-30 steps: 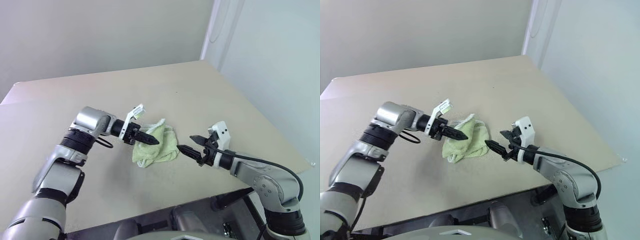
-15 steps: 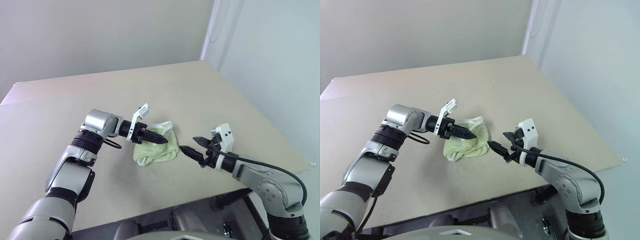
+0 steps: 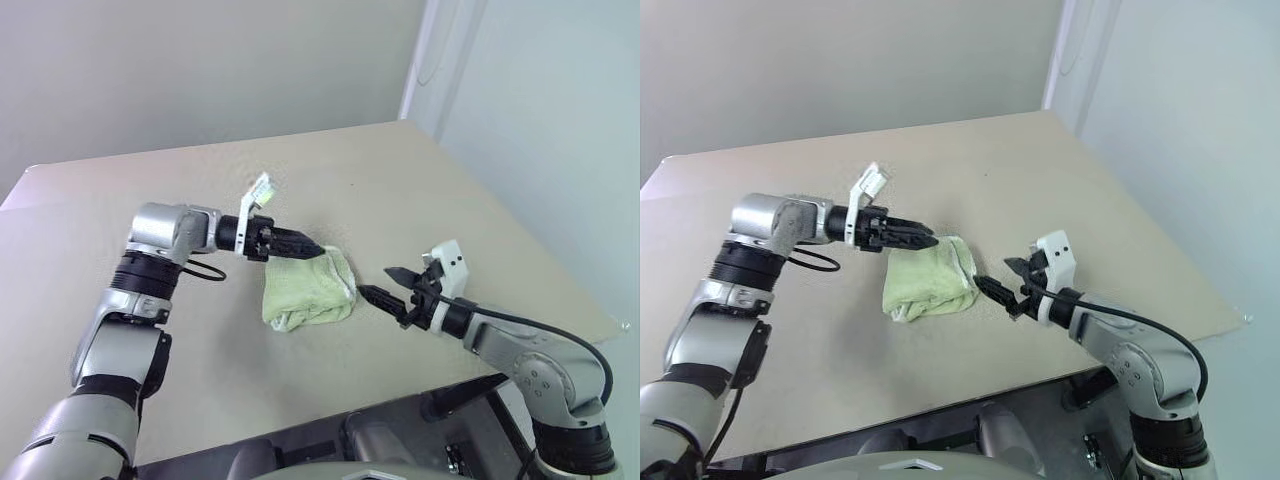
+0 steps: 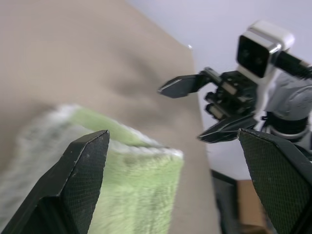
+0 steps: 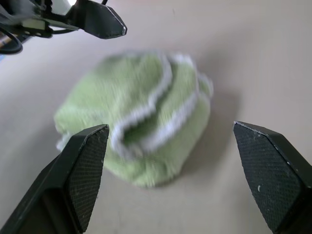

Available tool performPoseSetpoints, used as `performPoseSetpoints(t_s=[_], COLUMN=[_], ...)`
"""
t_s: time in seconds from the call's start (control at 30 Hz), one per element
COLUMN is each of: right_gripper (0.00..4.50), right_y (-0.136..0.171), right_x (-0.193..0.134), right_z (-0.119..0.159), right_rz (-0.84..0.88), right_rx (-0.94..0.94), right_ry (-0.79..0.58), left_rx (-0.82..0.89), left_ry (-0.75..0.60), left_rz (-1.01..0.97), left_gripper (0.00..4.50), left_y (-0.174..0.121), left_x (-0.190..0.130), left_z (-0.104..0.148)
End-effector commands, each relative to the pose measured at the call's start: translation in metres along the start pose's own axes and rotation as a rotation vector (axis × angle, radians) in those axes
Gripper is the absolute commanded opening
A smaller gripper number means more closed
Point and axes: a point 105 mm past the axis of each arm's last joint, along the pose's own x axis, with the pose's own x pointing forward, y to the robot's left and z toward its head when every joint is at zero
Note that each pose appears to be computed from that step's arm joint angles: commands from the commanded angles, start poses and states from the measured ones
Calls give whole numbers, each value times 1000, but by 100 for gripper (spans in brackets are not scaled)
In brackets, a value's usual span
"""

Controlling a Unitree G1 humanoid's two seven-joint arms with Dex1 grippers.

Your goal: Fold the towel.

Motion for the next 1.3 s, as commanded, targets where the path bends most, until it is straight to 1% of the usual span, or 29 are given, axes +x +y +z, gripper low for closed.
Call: performPoseSetpoints(t_s=[0.03,0.07,0.13,0.27,0.33,0.4,0.5,0.57,0.67,0.83,0.93,1.0,1.13,1.17,1.23,1.3], right_gripper=[427,427,427,427,427,427,427,427,427,427,427,427,427,427,427,427], right_y=[12,17,24,34,36,36,33,28,18,10,5,4,-2,-3,-3,-1], right_x=[8,13,22,47,56,64,72,76,80,81,81,82,83,83,83,81], right_z=[31,36,40,31,21,14,8,0,-20,-51,-61,-61,-60,-59,-52,-41], right_rz=[64,90,134,198,213,221,220,201,155,111,84,73,46,44,46,61], right_rx=[-29,-33,-43,-78,-113,-125,-129,-133,-174,-218,-268,-263,-276,-277,-266,-238], right_ry=[-94,-105,-108,-43,-1,21,39,61,130,229,264,264,271,269,244,202], left_rx=[233,298,375,427,479,487,492,540,568,579,606,584,589,574,544,560], left_ry=[-84,-90,-107,-92,-91,-110,-109,-98,-69,0,20,27,93,81,16,-13], left_rz=[105,125,137,177,191,196,172,157,153,153,136,117,74,73,76,81], left_gripper=[445,445,445,445,445,445,445,445,445,445,445,445,445,445,445,445], left_y=[-2,-3,-6,4,8,10,8,6,7,17,17,15,14,14,12,10], left_x=[-32,-39,-46,-48,-39,-30,-16,-4,9,15,18,19,17,18,17,15], left_z=[18,16,10,-15,-25,-33,-44,-53,-64,-82,-85,-87,-100,-98,-86,-74])
